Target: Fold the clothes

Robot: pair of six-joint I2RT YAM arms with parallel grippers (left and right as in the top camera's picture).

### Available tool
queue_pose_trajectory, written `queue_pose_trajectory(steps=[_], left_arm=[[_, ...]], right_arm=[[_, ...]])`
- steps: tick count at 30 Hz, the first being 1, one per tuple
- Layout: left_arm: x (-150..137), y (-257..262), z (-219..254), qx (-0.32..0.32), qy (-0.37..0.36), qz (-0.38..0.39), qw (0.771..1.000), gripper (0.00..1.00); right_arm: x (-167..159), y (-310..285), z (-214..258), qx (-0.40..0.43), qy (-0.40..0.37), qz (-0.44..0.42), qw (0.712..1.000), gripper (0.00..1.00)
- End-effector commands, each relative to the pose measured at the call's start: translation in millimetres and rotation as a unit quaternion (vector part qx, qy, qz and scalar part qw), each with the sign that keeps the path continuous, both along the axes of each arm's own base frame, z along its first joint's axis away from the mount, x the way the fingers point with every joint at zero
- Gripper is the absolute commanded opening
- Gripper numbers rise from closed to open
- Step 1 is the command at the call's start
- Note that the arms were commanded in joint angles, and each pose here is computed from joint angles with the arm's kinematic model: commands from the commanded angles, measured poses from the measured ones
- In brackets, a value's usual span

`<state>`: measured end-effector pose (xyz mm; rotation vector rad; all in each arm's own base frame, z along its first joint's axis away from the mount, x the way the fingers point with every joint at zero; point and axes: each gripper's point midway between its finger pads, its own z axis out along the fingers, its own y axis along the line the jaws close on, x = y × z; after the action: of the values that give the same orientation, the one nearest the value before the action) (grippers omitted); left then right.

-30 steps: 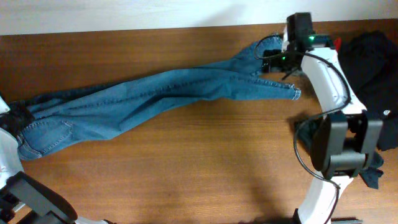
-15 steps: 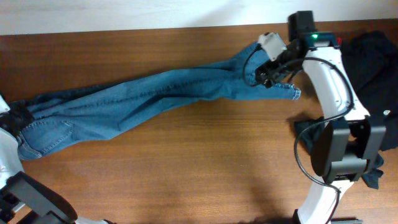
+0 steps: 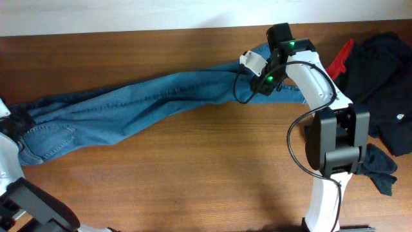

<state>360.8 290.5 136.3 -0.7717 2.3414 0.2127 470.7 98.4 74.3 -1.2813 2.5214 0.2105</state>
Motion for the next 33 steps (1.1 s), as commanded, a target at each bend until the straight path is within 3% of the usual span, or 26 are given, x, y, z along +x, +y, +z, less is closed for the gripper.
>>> queue_pose_trajectory(steps=[1,4,7,9,15,18,20,21,25,29,33], left_arm=[[2,5,12,0.019,-0.003,-0.002,1.0,0.16],[2,5,12,0.02,-0.003,-0.002,1.0,0.16],[2,5,12,0.02,-0.003,-0.002,1.0,0.16],[2,5,12,0.019,-0.003,-0.002,1.0,0.17],[2,5,12,0.019,-0.003,-0.002,1.0,0.17],[2,5,12,0.019,-0.003,-0.002,1.0,0.17],[2,5,11,0.018,-0.003,-0.003,1.0,0.17],[2,5,11,0.018,-0.003,-0.003,1.0,0.17],[2,5,11,0.018,-0.002,-0.003,1.0,0.17],[2,5,11,0.018,-0.002,-0.003,1.0,0.17],[2,5,11,0.019,-0.001,-0.004,1.0,0.17]], right_arm=[[1,-7,-3,-0.021,-0.003,0.001,1.0,0.11],[2,-14,-5,-0.039,-0.004,-0.004,0.999,0.54],[8,-14,-4,-0.037,-0.015,-0.005,0.999,0.75],[13,-13,-3,-0.035,-0.026,-0.006,0.999,0.82],[25,-11,-13,-0.027,-0.037,-0.018,0.999,0.88],[22,-10,-20,-0.025,-0.022,-0.03,0.999,0.73],[9,-9,-21,-0.023,0.004,-0.03,0.999,0.23],[5,-9,-20,-0.024,0.012,-0.032,0.999,0.07],[-6,-16,17,-0.019,0.019,-0.069,0.997,0.04],[-15,-33,103,-0.053,-0.04,-0.081,0.994,0.04],[-17,-34,133,-0.062,-0.072,-0.039,0.995,0.04]])
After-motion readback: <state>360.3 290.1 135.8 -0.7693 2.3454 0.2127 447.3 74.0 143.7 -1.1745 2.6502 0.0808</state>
